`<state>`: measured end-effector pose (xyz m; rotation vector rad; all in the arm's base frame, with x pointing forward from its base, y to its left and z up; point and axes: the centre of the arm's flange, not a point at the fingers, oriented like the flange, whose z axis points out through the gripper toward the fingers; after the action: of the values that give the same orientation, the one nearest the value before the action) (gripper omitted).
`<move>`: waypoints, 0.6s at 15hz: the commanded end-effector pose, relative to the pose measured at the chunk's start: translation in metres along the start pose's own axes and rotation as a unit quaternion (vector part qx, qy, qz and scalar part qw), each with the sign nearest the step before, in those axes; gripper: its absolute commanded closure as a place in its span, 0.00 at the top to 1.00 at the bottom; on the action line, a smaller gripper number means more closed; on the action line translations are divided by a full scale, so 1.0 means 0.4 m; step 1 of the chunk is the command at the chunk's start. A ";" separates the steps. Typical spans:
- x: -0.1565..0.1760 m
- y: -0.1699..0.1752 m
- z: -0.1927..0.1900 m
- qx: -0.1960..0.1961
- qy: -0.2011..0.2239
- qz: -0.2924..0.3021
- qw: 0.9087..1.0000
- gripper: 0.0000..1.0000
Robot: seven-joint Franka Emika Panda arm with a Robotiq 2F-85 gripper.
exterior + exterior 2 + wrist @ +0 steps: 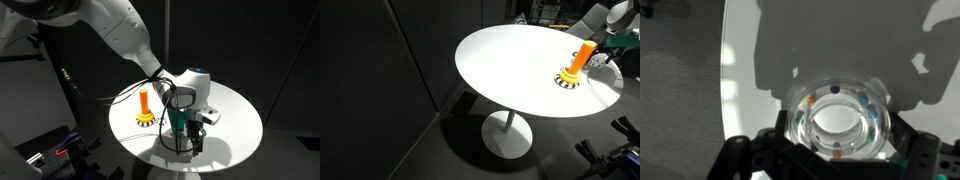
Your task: Pick up the clear ring and put it on the rings stacking stand
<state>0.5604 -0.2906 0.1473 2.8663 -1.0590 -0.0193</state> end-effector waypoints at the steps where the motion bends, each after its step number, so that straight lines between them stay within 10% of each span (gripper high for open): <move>1: -0.017 0.016 -0.015 0.003 0.007 -0.008 1.000 0.70; 9: -0.020 -0.028 -0.115 0.002 0.012 -0.005 1.000 0.70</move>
<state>0.5658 -0.2862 0.1615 2.8718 -1.0488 0.0176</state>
